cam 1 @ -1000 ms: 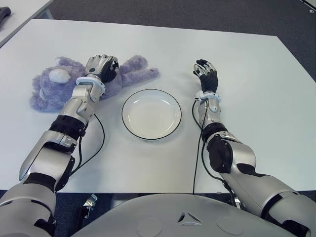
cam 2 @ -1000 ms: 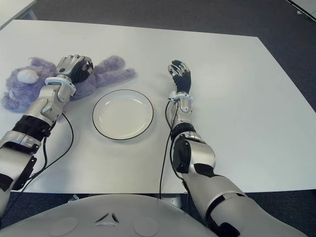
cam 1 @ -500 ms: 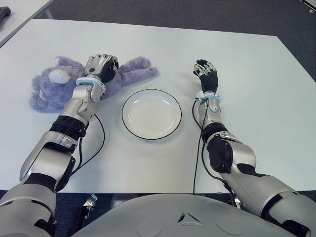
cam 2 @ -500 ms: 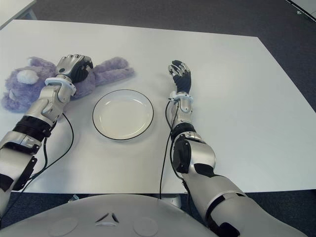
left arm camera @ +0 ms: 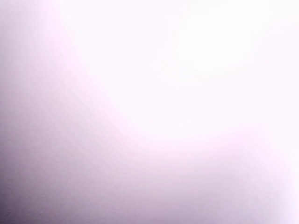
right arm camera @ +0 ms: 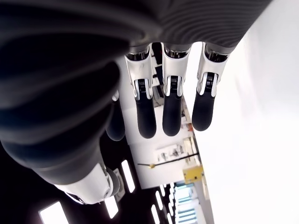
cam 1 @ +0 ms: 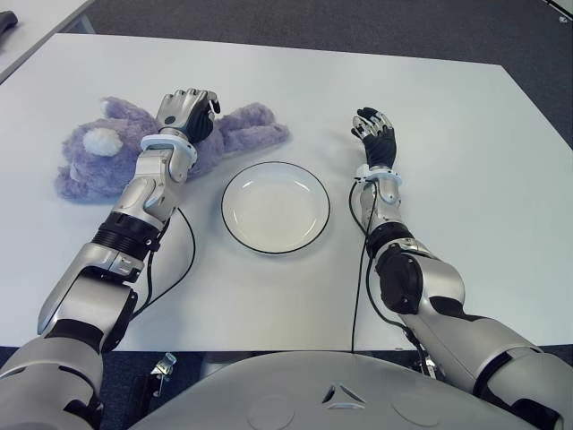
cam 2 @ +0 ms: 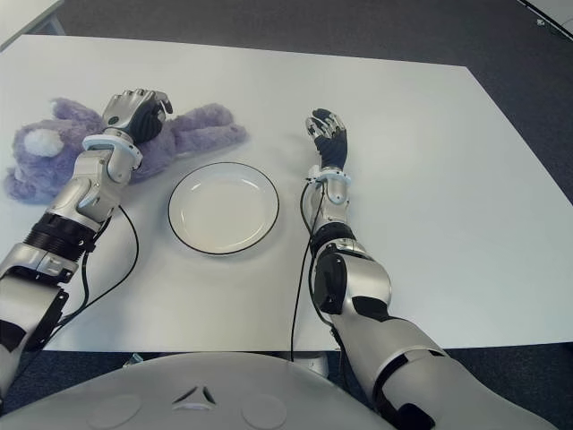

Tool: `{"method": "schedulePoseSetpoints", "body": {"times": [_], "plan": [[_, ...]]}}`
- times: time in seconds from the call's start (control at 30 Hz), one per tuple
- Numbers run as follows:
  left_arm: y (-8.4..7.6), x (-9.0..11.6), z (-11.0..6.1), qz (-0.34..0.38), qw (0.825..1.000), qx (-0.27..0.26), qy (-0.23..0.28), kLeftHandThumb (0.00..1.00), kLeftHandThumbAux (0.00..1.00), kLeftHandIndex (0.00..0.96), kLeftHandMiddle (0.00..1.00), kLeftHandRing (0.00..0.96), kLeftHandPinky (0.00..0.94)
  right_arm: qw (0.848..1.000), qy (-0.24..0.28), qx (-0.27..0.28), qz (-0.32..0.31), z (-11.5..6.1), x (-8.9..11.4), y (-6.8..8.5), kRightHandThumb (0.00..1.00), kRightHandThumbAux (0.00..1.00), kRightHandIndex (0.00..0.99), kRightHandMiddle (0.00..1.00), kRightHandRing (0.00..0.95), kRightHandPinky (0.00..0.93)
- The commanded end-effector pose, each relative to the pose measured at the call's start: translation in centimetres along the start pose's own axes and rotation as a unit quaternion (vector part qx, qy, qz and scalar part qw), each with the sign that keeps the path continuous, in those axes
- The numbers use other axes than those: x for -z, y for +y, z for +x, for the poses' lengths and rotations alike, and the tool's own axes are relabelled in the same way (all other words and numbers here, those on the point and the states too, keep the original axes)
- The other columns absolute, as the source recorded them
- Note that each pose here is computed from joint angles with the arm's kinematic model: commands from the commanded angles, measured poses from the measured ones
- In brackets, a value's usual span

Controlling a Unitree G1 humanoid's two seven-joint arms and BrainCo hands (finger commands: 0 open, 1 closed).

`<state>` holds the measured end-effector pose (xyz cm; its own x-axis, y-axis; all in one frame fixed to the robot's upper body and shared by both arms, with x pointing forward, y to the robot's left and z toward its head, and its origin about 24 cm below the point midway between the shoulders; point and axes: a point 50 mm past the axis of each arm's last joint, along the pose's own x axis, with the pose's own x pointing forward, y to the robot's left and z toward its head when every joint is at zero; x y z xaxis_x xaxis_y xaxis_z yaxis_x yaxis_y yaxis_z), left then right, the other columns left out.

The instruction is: Put the doll into the plate.

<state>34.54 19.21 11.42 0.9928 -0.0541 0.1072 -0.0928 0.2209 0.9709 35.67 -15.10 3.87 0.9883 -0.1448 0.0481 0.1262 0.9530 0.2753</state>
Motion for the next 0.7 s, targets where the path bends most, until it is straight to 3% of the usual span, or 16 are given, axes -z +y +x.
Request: {"method": "schedulePoseSetpoints", "body": {"times": [0.03, 0.13, 0.17, 0.3, 0.4, 0.57, 0.6, 0.7], "plan": [[0.1, -0.9, -0.5, -0.018, 1.000, 0.014, -0.008, 0.848, 0.666, 0.409, 0.492, 0.660, 0.404, 0.981, 0.172, 0.085, 0.018, -8.1, 9.1, -4.0, 0.342, 0.824, 0.294, 0.276, 0.253, 0.287], [0.2, -1.0, -0.6, -0.016, 1.000, 0.010, -0.015, 0.848, 0.666, 0.409, 0.491, 0.662, 0.427, 0.981, 0.172, 0.085, 0.017, -8.2, 9.1, -4.0, 0.344, 0.824, 0.306, 0.274, 0.252, 0.286], [0.4, -1.2, -0.6, -0.015, 1.000, 0.007, -0.018, 0.848, 0.666, 0.409, 0.492, 0.670, 0.509, 0.981, 0.171, 0.086, 0.018, -8.1, 9.1, -4.0, 0.345, 0.825, 0.310, 0.275, 0.253, 0.285], [0.6, -1.5, -0.5, -0.012, 1.000, -0.001, -0.024, 0.847, 0.667, 0.403, 0.496, 0.687, 0.489, 0.981, 0.171, 0.085, 0.020, -8.2, 9.1, -3.9, 0.350, 0.834, 0.313, 0.280, 0.260, 0.290], [1.0, -1.8, -0.5, -0.011, 0.999, -0.011, -0.029, 0.847, 0.668, 0.403, 0.496, 0.679, 0.395, 0.981, 0.173, 0.084, 0.020, -8.2, 9.1, -3.9, 0.341, 0.832, 0.302, 0.277, 0.258, 0.279], [1.3, -2.0, -0.5, -0.011, 0.999, -0.017, -0.033, 0.847, 0.668, 0.403, 0.496, 0.672, 0.328, 0.981, 0.175, 0.082, 0.016, -8.2, 9.2, -3.9, 0.325, 0.831, 0.297, 0.275, 0.256, 0.280], [1.4, -2.1, -0.5, -0.011, 0.999, -0.019, -0.035, 0.847, 0.668, 0.403, 0.496, 0.677, 0.415, 0.981, 0.176, 0.082, 0.014, -8.2, 9.2, -3.9, 0.321, 0.826, 0.294, 0.276, 0.256, 0.279], [1.5, -2.1, -0.5, -0.011, 0.999, -0.023, -0.038, 0.847, 0.668, 0.403, 0.496, 0.679, 0.444, 0.981, 0.176, 0.082, 0.011, -8.2, 9.2, -3.9, 0.316, 0.826, 0.292, 0.277, 0.256, 0.279]]}}
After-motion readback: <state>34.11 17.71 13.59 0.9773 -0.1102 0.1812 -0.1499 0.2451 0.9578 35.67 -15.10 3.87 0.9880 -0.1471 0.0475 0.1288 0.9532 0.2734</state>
